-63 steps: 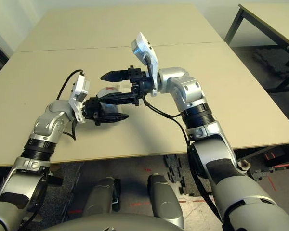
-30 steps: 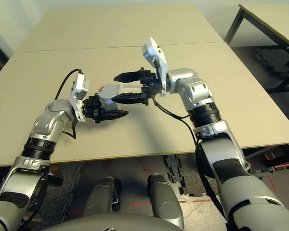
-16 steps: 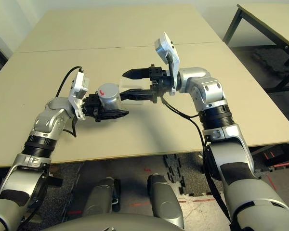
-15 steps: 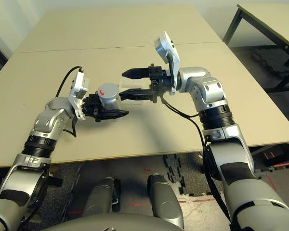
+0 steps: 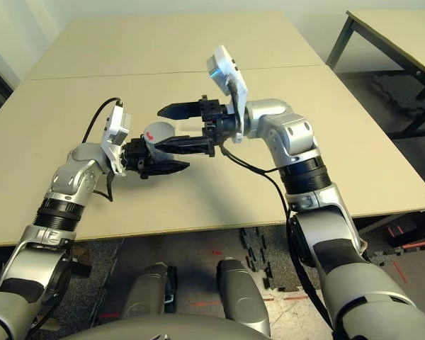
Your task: Pour the medicine from the bottle into the box.
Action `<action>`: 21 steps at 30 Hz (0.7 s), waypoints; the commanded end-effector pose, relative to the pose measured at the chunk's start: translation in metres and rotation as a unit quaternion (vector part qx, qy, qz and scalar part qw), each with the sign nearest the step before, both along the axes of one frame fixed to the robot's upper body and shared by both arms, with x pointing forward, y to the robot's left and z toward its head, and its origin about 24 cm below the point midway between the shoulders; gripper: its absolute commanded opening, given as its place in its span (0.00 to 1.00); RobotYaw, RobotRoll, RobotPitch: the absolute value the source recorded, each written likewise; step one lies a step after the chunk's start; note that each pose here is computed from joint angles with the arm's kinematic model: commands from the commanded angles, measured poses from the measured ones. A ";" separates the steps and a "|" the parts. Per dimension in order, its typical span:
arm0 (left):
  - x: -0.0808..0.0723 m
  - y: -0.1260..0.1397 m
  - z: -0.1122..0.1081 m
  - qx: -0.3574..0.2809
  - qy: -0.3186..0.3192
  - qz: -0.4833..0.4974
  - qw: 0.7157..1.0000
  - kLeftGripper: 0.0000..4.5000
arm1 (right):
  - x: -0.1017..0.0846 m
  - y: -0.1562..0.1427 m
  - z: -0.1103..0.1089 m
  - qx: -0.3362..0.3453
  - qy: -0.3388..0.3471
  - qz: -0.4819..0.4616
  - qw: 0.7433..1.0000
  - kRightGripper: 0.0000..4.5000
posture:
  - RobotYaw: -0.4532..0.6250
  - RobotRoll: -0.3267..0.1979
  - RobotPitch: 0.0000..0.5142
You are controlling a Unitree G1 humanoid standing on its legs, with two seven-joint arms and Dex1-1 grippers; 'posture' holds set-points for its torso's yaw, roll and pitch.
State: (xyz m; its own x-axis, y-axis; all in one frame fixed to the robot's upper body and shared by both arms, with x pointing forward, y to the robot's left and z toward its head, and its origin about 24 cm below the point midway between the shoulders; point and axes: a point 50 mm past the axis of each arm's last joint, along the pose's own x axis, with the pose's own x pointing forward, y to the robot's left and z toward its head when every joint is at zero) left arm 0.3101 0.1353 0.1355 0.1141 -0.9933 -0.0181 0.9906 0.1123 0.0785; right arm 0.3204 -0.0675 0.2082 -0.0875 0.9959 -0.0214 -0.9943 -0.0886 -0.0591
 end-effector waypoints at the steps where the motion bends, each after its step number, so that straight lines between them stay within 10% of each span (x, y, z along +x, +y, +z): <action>1: 0.000 -0.003 0.001 0.002 -0.005 -0.006 1.000 0.59 | 0.002 0.007 -0.001 -0.008 -0.014 -0.001 1.000 1.00 | 0.36 0.62 0.14; 9: -0.002 -0.003 0.001 0.001 -0.004 -0.005 1.000 0.59 | 0.004 0.009 -0.004 -0.015 -0.012 -0.001 1.000 1.00 | 0.37 0.62 0.15; 16: -0.002 -0.003 0.000 0.002 -0.003 -0.004 1.000 0.59 | 0.004 0.008 -0.004 -0.003 0.007 0.000 1.000 0.58 | 0.37 0.62 0.15; 21: -0.001 -0.001 -0.002 0.003 0.000 0.001 1.000 0.59 | 0.004 0.003 0.003 0.033 0.033 -0.010 0.999 0.58 | 0.37 0.62 0.15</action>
State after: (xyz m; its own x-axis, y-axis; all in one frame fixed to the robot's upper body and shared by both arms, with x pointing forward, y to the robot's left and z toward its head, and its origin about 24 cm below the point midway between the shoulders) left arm 0.3105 0.1352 0.1355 0.1236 -0.9923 -0.0127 0.9896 0.1223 0.0758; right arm 0.3238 -0.0607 0.2012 -0.0795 0.9966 -0.0224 -0.9968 -0.0797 -0.0107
